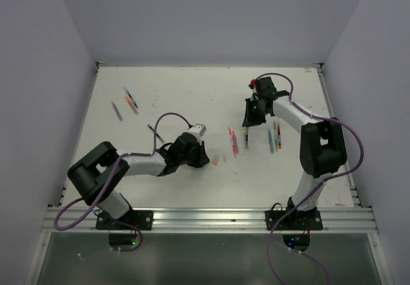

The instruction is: Open the pen caps

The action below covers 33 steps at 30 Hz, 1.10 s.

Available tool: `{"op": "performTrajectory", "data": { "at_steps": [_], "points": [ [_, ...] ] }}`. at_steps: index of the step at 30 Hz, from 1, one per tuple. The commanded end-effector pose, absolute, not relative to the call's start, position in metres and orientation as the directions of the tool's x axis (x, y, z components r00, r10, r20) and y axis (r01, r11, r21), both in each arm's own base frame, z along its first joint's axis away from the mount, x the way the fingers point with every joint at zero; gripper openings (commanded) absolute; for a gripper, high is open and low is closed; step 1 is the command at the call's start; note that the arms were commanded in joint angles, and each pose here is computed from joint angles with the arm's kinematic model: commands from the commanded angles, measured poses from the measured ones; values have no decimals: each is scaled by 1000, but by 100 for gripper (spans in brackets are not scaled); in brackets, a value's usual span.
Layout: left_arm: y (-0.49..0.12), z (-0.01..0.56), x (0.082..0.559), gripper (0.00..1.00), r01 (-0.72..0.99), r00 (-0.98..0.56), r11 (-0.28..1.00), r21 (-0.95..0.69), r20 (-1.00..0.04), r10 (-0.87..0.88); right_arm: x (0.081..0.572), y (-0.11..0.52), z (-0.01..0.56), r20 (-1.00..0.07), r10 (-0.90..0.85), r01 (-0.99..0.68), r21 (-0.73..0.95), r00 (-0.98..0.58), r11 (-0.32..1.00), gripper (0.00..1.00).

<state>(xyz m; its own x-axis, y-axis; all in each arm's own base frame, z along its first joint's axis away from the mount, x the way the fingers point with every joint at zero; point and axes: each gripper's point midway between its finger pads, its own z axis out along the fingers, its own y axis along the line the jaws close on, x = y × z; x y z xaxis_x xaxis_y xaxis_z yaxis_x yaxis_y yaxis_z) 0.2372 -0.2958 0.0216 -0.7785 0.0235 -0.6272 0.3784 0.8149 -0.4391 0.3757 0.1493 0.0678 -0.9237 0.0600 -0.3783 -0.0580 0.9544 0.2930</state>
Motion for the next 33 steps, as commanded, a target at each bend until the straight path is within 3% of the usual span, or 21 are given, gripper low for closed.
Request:
{"op": "performTrajectory", "data": {
  "at_steps": [1,20,33],
  "points": [
    [-311,42,254,2,414,-739,780,-469,-673,-13,385,156,69,-402,31,-96,292,-915,952,0],
    [-300,30,251,25,370,-757,806,-462,-653,-26,387,184,44,-376,-14,-123,268,-927,956,0],
    [-297,31,250,30,367,-758,805,-467,-652,-33,386,182,32,-361,-28,-117,229,-932,966,4]
  ]
}}
